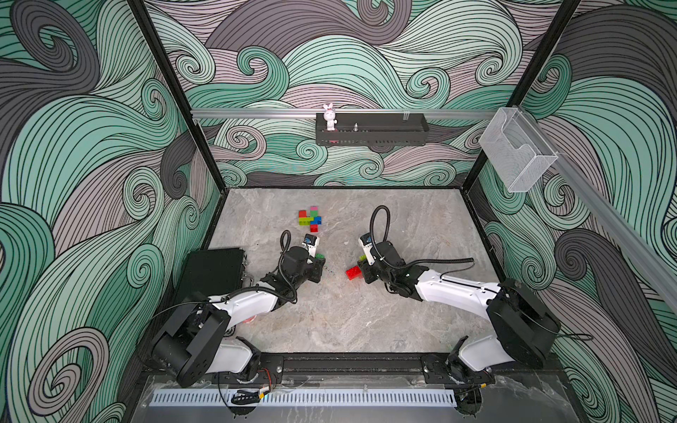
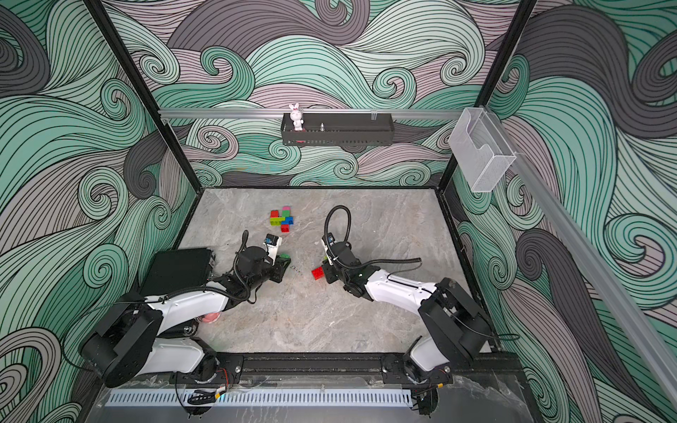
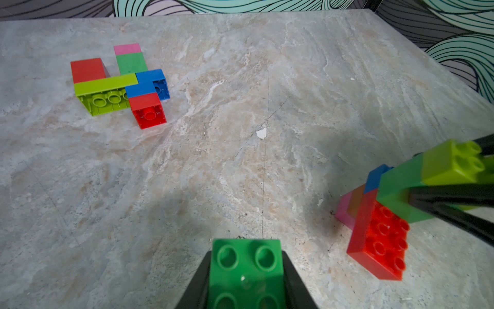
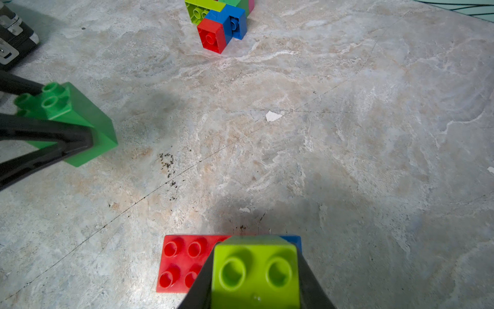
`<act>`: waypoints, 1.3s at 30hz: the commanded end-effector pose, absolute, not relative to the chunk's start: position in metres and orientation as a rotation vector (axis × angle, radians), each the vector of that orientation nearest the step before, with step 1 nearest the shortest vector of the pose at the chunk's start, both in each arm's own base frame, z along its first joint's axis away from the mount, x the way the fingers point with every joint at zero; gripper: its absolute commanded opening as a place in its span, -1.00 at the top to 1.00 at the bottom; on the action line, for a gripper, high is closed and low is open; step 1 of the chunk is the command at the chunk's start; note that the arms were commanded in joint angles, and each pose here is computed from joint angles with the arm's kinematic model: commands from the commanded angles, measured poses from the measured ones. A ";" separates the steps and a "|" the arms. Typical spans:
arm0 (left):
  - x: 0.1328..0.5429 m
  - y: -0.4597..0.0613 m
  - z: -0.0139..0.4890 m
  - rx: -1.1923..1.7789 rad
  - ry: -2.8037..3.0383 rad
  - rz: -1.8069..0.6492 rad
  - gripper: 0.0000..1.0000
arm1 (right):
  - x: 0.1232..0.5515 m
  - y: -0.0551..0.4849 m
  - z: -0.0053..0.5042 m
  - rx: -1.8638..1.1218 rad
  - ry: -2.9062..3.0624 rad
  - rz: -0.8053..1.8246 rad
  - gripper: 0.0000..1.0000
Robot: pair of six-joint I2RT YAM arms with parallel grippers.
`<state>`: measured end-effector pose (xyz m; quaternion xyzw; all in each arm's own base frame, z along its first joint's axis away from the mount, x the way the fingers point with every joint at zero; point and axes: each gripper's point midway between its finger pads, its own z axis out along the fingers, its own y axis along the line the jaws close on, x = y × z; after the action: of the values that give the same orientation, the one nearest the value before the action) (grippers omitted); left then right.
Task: Assemble the number 4 with lego
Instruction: Move the lego brick at the center of the board.
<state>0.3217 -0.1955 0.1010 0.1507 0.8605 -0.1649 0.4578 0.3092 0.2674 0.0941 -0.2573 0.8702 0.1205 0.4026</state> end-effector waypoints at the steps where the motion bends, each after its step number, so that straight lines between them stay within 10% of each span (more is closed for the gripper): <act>1: 0.325 -0.202 0.124 0.427 2.058 -0.422 1.00 | 0.309 0.275 0.090 -0.743 2.160 0.296 0.49; 8: 0.333 -0.205 0.145 0.416 1.975 -0.432 1.00 | 0.320 0.281 0.097 -0.801 2.151 0.236 1.00; 39: 0.317 -0.242 0.171 0.593 1.885 -0.641 1.00 | 0.303 0.266 0.036 -0.753 2.388 0.206 1.00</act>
<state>0.3213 -0.2316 0.1577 0.2184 0.8004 -0.2430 0.5026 0.3310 0.2883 0.0911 -0.2708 0.8649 0.1143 0.4070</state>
